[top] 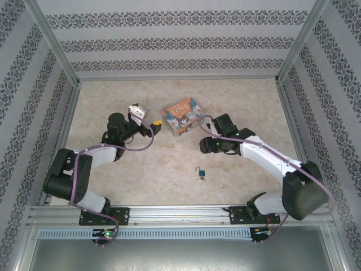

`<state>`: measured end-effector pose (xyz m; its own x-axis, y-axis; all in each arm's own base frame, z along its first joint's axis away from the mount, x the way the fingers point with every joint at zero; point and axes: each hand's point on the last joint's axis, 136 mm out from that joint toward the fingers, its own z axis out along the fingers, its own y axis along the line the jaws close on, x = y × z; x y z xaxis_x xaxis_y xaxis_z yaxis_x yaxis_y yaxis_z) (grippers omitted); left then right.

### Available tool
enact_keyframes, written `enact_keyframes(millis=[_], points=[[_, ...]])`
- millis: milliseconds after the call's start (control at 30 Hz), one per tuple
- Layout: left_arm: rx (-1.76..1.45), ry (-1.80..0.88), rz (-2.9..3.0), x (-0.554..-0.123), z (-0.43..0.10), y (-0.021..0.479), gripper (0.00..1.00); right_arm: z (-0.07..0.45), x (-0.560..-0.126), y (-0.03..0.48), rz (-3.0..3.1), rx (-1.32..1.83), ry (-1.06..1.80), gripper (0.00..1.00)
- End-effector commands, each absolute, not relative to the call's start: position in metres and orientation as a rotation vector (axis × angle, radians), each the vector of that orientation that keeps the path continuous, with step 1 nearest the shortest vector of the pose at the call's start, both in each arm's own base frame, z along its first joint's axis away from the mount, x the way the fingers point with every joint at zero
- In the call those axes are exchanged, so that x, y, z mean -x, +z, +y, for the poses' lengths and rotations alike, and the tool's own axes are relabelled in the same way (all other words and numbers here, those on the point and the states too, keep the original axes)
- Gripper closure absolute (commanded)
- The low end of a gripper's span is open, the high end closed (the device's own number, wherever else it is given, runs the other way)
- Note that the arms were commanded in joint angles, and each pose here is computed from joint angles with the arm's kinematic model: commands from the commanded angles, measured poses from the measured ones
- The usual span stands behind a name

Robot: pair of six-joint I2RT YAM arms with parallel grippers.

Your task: Unlock the padlock with the key

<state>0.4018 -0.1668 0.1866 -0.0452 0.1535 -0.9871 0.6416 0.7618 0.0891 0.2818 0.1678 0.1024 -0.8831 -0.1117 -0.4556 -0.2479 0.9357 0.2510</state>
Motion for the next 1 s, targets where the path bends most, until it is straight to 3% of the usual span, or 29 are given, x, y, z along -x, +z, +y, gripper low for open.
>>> enact_keyframes(millis=[0,300,433,700,967], points=[[-0.621,-0.396,1.539,-0.406,-0.156,0.208,0.01,0.149,-0.307,0.126,2.464,0.21,0.334,0.34],[-0.451,-0.317,1.519,-0.415,-0.12,0.234,0.01,0.113,-0.333,0.175,2.189,0.167,0.307,0.16],[-0.323,-0.236,1.56,-0.42,-0.096,0.237,0.01,0.089,-0.342,0.188,2.103,0.115,0.245,0.02],[-0.174,-0.007,1.661,-0.409,-0.052,0.225,0.01,0.039,-0.355,0.193,1.98,0.035,0.109,0.02],[-0.092,0.212,1.785,-0.392,-0.011,0.206,0.01,0.009,-0.365,0.165,1.922,-0.001,0.048,0.01]])
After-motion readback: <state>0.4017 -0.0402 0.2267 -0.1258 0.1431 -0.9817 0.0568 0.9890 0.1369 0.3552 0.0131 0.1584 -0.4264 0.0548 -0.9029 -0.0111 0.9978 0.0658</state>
